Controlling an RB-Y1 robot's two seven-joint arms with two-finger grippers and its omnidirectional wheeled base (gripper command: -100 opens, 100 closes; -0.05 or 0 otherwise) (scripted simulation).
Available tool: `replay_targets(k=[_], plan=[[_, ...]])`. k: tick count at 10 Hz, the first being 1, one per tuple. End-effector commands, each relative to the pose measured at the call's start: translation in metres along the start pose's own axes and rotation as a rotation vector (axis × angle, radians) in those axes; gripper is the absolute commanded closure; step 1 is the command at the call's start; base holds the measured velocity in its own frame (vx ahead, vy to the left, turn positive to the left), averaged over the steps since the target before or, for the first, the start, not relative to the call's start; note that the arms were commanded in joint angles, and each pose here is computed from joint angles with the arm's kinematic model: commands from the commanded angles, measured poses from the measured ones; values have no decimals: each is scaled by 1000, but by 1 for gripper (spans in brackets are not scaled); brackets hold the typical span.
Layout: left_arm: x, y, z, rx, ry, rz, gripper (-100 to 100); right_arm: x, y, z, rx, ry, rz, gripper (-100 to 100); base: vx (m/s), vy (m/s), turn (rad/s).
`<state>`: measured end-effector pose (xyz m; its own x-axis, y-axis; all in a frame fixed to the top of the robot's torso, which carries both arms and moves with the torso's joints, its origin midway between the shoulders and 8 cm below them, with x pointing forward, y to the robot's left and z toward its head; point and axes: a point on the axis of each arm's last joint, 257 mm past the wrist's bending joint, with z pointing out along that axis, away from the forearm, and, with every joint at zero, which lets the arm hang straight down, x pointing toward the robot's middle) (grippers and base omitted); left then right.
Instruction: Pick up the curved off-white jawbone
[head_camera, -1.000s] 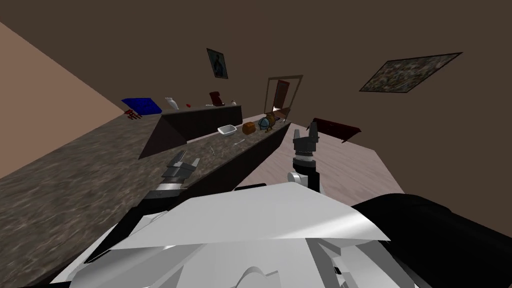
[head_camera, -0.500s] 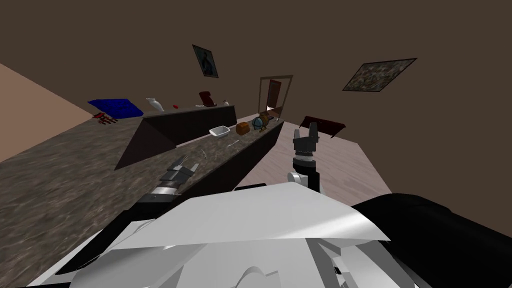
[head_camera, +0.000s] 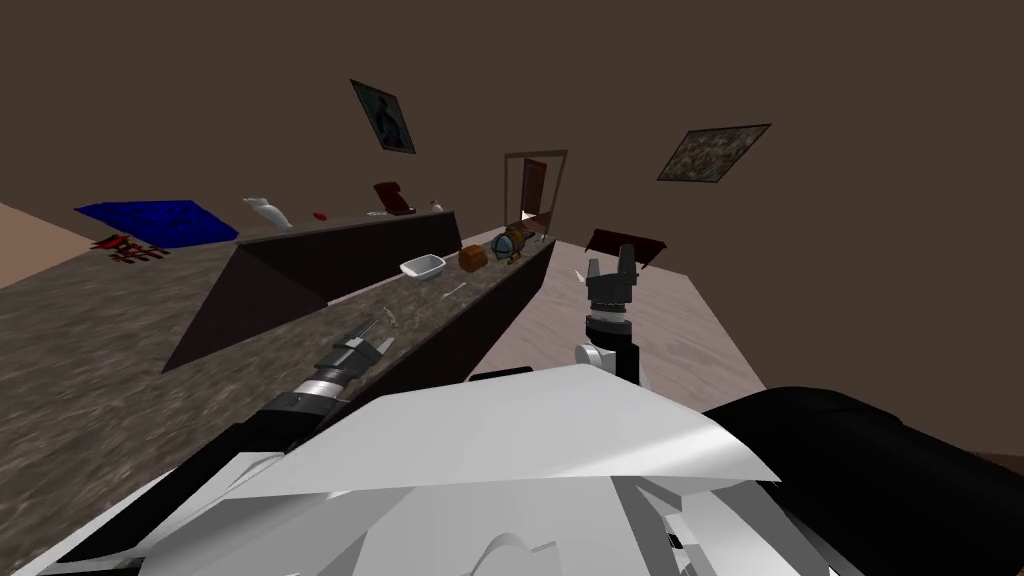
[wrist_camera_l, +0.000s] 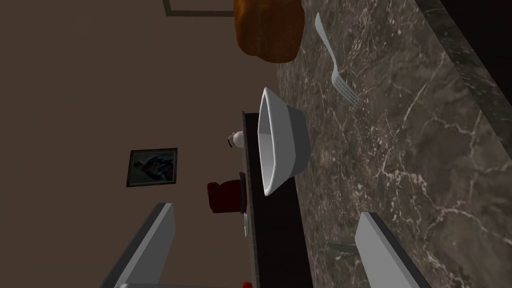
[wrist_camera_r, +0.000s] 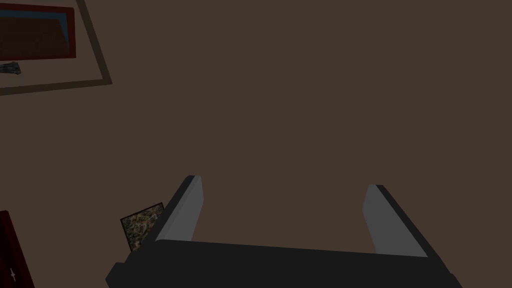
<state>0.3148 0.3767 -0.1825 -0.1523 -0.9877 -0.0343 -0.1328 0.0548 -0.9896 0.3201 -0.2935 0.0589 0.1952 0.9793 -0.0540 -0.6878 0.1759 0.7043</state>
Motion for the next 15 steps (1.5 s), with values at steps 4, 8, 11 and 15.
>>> replay_targets(k=[4,8,11,15], plan=[[-22,39,-17,-166,4,-9,-100,0,0,0,0,0,0,0,9,-22,-160],[-30,55,-23,-259,30,19,-100,0,0,0,0,0,0,0,6,-12,-137],[-41,71,-32,-340,34,28,-100,0,0,0,0,0,0,0,6,-7,-112],[-65,99,-51,-495,33,51,-100,0,0,0,0,0,0,0,3,-1,-171]])
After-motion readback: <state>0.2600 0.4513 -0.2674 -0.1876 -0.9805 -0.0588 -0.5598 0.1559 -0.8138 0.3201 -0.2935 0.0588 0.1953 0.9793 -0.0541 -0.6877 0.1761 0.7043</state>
